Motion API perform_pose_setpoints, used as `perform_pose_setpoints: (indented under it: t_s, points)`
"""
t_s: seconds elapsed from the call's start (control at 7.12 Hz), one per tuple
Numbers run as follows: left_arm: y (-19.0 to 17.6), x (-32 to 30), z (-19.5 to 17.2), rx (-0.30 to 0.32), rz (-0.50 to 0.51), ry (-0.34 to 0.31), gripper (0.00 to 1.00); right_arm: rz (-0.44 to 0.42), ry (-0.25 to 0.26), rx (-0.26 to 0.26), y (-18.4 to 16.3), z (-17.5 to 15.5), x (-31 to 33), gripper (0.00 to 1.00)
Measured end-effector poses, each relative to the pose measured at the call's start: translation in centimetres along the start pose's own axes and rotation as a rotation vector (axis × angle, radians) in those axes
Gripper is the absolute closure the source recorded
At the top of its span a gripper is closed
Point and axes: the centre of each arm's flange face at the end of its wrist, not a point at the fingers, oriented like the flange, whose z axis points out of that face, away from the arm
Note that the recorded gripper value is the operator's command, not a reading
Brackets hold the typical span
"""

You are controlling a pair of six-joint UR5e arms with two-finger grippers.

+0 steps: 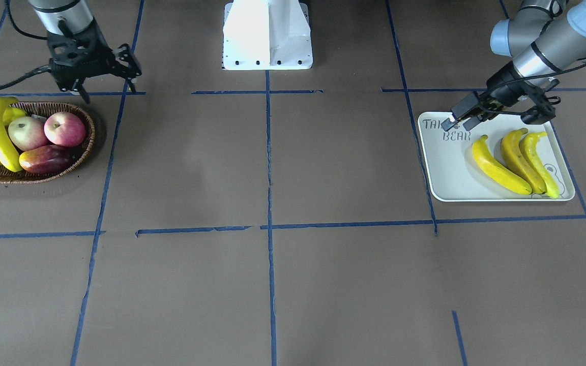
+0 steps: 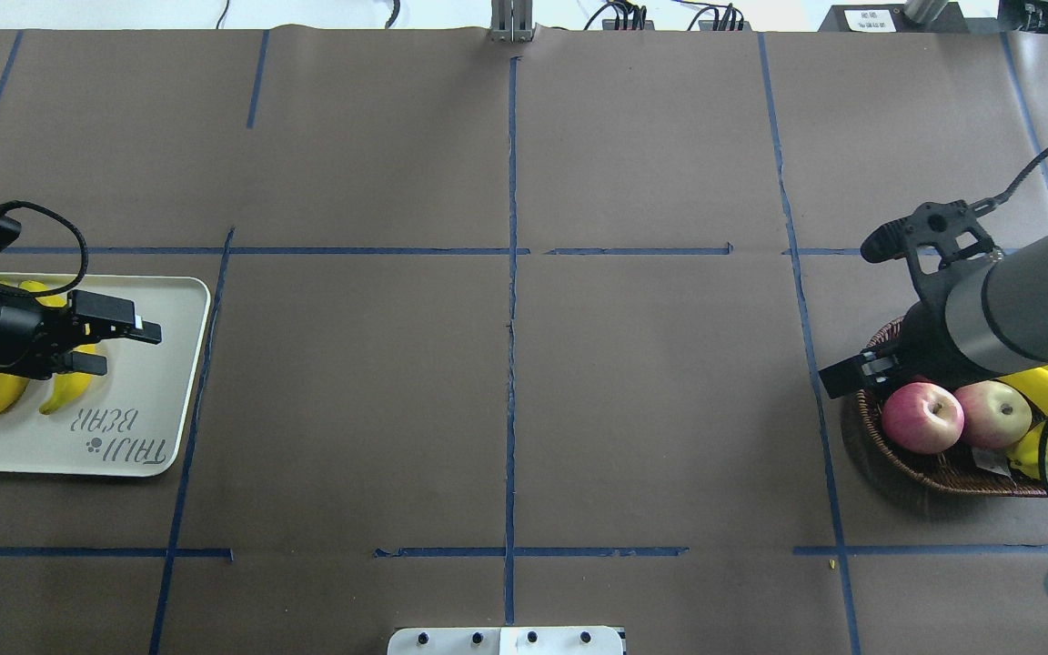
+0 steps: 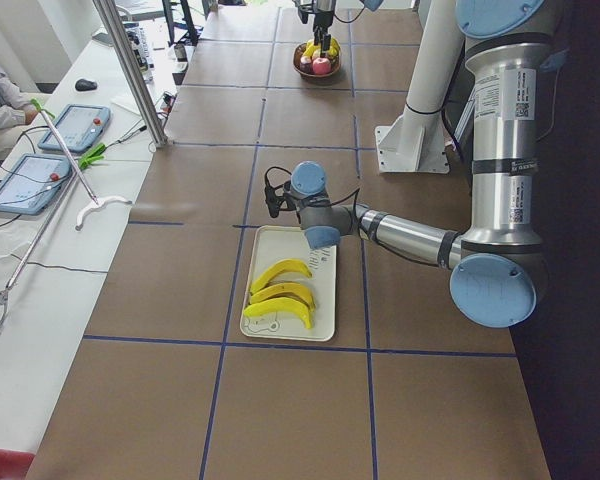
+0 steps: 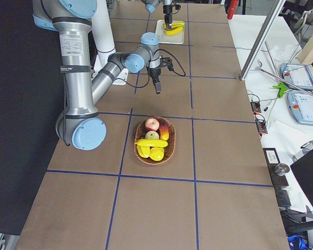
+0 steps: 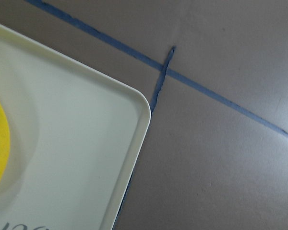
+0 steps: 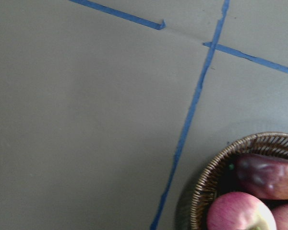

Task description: Transfer all bananas from basket to plate

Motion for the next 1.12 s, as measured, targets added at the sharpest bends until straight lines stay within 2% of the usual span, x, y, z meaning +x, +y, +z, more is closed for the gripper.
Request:
perform_pose_setpoints:
  t_s: [0.28, 0.7, 0.84, 1.12]
  points:
    - [0.2, 1.8, 1.4, -0.023, 0.051, -0.036, 0.00, -0.042, -0.010, -0.029, 0.9, -1.5, 4.6, 0.00]
    - [1.0, 6.6, 1.8, -0.032, 0.127, -0.159, 0.00, -0.074, -0.012, -0.054, 2.1, -1.8, 8.4, 0.00]
    - [2.1, 8.2, 2.6, -0.022, 0.152, -0.218, 0.00, -0.084, -0.026, -0.048, 2.9, -1.2, 9.7, 0.00]
    - [3.8, 13.7, 4.9, 0.026, 0.183, -0.329, 0.00, -0.093, -0.115, 0.008, 5.2, 2.3, 14.7, 0.00]
